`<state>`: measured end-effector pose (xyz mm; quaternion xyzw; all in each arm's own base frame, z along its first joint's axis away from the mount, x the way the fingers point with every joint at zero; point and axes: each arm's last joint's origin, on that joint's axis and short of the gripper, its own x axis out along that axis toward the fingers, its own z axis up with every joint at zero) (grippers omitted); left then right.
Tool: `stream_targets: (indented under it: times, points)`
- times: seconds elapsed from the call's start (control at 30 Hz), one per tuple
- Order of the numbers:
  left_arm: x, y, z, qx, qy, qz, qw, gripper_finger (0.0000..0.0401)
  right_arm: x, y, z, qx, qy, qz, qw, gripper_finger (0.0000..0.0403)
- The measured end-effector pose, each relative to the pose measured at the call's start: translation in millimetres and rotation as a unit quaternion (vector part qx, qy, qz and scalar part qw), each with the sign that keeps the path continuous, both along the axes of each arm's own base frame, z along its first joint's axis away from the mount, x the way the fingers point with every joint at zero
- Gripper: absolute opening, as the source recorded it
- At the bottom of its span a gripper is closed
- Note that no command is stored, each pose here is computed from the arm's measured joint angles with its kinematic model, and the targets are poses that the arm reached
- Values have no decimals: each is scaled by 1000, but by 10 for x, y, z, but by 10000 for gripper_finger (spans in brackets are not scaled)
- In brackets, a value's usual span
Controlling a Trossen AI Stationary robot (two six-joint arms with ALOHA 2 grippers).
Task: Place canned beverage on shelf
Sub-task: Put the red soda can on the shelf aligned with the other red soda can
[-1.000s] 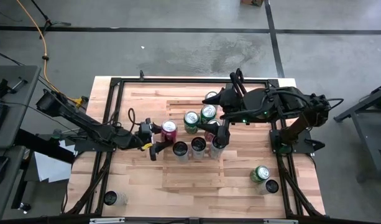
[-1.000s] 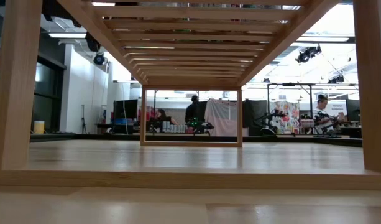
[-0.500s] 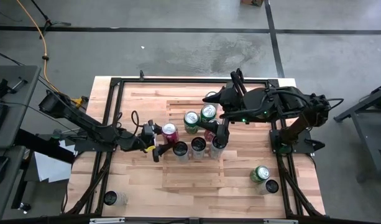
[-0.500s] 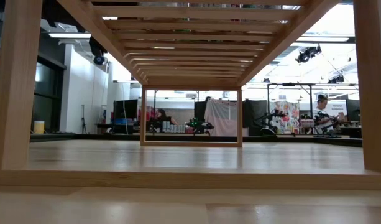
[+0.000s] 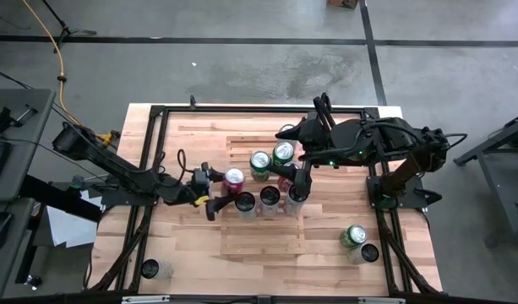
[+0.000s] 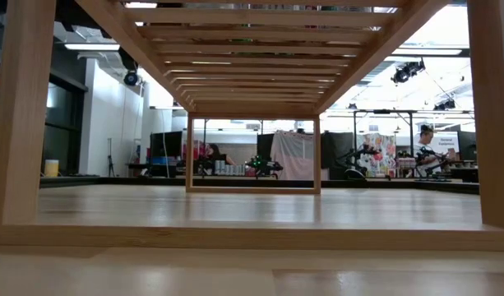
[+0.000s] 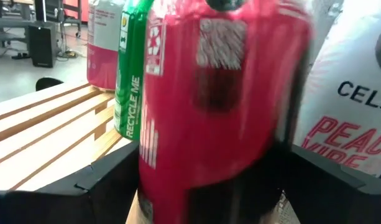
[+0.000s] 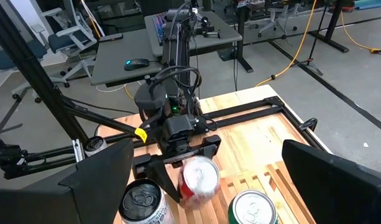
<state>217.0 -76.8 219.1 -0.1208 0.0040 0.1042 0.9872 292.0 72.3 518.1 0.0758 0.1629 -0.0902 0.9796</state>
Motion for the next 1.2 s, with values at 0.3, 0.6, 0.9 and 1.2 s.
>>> stream_targets:
  times: [0.3,0.6,0.9,1.2]
  points:
    - [-6,4,35,-2,-10,0,1000,337,0,0,0,-1,0,1,1000,397]
    - [-7,4,21,1,-3,0,1000,337,2,0,-1,-2,0,1,1000,397]
    - [-8,-21,-64,-1,37,-44,998,337,2,0,-1,-2,0,1,1000,397]
    - [-4,12,-107,-2,57,-36,998,332,2,0,-1,-2,0,1,1000,397]
